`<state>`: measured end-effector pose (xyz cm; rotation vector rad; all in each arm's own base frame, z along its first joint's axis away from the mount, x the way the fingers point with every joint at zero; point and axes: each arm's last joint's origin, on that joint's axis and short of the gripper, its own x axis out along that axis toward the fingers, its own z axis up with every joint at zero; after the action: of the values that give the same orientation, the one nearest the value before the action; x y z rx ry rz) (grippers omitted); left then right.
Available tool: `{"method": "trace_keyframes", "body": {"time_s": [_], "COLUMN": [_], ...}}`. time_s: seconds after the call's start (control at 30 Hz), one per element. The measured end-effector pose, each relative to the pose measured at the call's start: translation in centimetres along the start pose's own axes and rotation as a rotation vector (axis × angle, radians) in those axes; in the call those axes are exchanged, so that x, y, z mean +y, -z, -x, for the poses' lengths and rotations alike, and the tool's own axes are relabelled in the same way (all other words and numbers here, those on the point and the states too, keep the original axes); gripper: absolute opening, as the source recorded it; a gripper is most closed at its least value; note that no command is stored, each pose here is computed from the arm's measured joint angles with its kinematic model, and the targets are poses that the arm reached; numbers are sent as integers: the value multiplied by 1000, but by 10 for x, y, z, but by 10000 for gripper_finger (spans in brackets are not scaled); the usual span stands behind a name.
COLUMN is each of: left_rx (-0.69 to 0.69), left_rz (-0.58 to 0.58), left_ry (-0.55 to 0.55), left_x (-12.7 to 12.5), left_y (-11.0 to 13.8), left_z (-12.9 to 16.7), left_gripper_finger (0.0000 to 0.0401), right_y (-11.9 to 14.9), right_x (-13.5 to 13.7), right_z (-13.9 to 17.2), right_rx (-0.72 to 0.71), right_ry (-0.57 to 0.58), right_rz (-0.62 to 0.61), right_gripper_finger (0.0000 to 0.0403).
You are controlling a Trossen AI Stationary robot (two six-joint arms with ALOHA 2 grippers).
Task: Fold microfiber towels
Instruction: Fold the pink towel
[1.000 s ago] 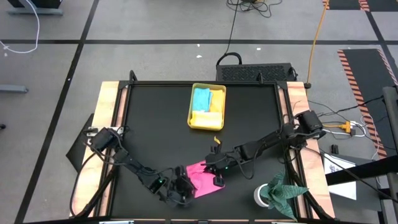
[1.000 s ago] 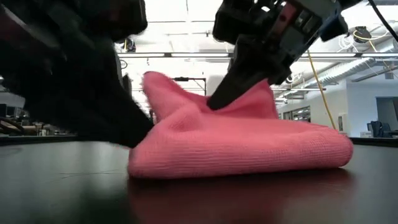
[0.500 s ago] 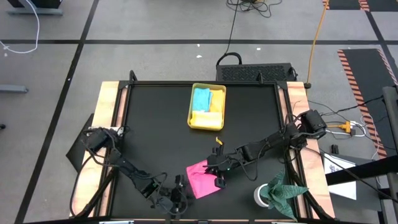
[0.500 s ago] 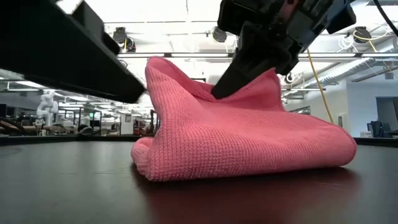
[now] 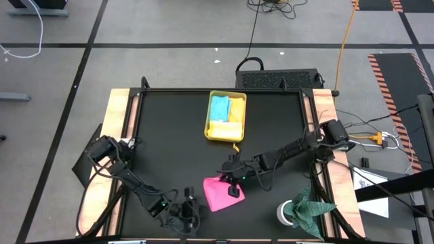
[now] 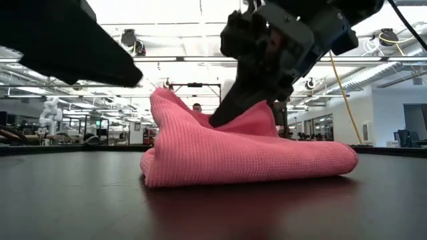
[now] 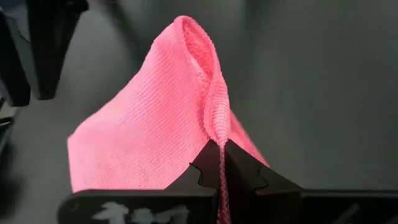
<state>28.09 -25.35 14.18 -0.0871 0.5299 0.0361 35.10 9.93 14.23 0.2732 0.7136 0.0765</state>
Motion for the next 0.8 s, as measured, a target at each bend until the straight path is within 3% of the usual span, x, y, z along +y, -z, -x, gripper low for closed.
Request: {"method": "trace_keyframes", "body": {"time_s": [0.3, 0.6, 0.8], "left_rx": [-50, -70, -61], "left_rz": [39, 86, 151], "left_ry": [-73, -124, -97], "left_x": [6, 26, 27], "left_y": [-5, -17, -19], "left_z": [-4, -19, -21], "left_gripper_finger": [97, 97, 97], "right_y": [20, 15, 18], "right_x": [-17, -12, -2], "right_z": [0, 0, 0], "right_rx": [48, -20, -13], "right_ry": [43, -39, -79], "right_rz": [-40, -41, -50], "right_gripper_finger": [0, 0, 0]}}
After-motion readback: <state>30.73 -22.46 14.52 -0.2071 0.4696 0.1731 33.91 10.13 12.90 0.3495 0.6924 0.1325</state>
